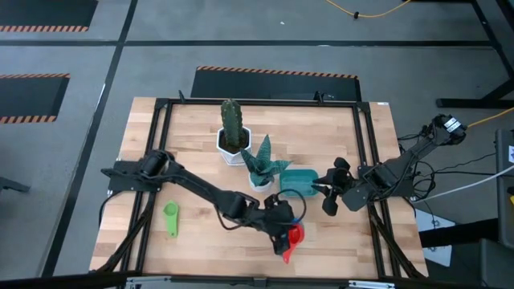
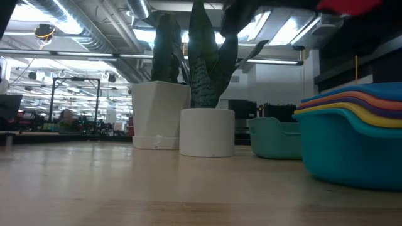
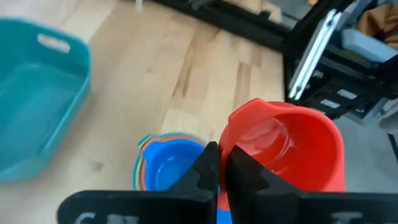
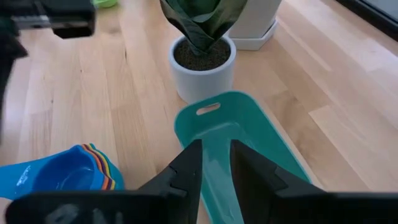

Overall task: Nest measuring cups in basket
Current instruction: Stack the red measuring cup on top of the blue measuring cup

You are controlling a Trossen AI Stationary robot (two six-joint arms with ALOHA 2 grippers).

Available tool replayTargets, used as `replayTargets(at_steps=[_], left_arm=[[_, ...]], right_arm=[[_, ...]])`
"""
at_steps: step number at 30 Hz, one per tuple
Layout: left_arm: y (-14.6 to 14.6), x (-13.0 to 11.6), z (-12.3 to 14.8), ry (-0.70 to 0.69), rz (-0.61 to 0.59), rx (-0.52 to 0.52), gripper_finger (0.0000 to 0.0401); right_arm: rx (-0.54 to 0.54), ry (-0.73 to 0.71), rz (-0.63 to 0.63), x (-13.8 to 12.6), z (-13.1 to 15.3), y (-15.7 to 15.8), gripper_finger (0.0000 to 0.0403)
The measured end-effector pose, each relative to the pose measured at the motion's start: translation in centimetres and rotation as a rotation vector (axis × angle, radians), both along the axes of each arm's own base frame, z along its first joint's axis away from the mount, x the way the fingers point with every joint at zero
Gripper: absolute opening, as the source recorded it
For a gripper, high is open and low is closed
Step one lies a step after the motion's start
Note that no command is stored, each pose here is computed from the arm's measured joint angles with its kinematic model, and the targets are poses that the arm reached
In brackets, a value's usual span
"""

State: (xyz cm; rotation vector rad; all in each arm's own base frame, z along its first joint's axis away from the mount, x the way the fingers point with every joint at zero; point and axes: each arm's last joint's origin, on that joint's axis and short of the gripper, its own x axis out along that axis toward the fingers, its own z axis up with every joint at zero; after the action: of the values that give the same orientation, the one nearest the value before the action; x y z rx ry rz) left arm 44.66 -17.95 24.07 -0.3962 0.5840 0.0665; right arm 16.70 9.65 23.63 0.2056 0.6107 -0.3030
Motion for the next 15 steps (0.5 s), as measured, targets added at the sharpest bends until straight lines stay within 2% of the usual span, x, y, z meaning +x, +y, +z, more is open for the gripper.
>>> replayTargets(at_steps=[6, 15], left_arm=[[0.5, 0.6, -1.9, 0.060, 0.013, 0.000, 0.0004], [0.8, 0.6, -2.9, 0.116, 0.041, -0.013, 0.0006]], right_arm=[[0.001, -0.001, 0.000, 0.0, 0.0, 0.0, 0.0086], [-0.002, 0.004, 0.000, 0.1, -0.1, 0.1, 0.0086]])
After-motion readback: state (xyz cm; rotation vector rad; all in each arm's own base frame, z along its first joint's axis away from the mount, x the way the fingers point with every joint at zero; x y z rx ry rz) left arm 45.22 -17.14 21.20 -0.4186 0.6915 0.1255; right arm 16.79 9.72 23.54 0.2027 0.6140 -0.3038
